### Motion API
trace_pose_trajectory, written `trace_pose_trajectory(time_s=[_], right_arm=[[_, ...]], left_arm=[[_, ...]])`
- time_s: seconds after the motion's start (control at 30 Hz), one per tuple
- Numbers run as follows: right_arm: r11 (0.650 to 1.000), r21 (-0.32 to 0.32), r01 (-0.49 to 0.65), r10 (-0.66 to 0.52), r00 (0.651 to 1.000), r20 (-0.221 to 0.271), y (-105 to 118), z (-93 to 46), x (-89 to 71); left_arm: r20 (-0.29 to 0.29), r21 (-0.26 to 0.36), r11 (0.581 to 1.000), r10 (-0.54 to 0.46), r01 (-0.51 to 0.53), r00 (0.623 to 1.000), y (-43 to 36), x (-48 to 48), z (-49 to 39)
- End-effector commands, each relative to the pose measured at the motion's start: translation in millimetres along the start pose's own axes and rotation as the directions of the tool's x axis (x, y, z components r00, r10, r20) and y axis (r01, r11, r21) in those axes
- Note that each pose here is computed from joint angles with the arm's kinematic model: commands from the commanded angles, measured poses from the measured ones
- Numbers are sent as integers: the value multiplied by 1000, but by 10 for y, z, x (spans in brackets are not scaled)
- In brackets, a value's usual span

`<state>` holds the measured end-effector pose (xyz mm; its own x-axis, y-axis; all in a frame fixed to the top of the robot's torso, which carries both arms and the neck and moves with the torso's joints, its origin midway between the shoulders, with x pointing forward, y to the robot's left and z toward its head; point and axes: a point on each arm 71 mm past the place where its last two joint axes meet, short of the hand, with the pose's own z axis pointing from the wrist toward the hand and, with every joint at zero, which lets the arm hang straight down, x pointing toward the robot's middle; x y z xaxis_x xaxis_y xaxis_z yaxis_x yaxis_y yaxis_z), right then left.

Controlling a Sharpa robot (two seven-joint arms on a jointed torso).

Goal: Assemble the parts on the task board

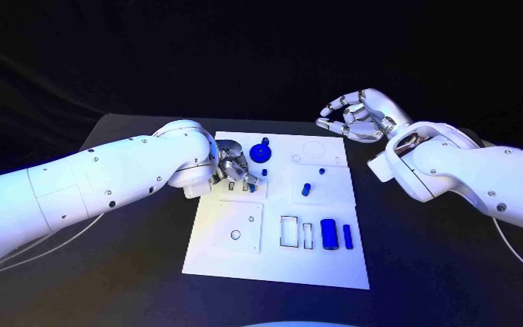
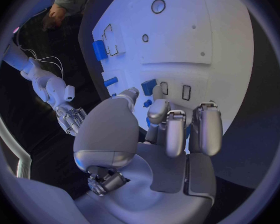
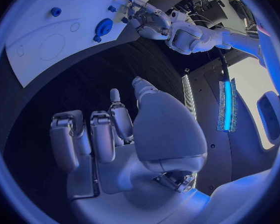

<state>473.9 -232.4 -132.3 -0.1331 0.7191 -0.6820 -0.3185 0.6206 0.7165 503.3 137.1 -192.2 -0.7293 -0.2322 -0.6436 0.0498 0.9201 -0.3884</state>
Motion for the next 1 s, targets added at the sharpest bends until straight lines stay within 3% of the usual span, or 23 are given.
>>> trace_pose_trajectory(time_s=[0.03, 0.57, 1.0], right_arm=[[1000, -6, 7, -8, 1000, -15, 6, 1, 16], [1000, -6, 7, -7, 1000, -15, 6, -3, 14], [1000, -4, 8, -8, 1000, -14, -3, -10, 5]], left_arm=[[-18, 1, 1000, 20, -20, 1000, -26, 2, 2], [-18, -3, 1000, 15, -15, 1000, -23, 8, 24], [-16, 14, 999, -48, 49, 999, -15, 10, -1]])
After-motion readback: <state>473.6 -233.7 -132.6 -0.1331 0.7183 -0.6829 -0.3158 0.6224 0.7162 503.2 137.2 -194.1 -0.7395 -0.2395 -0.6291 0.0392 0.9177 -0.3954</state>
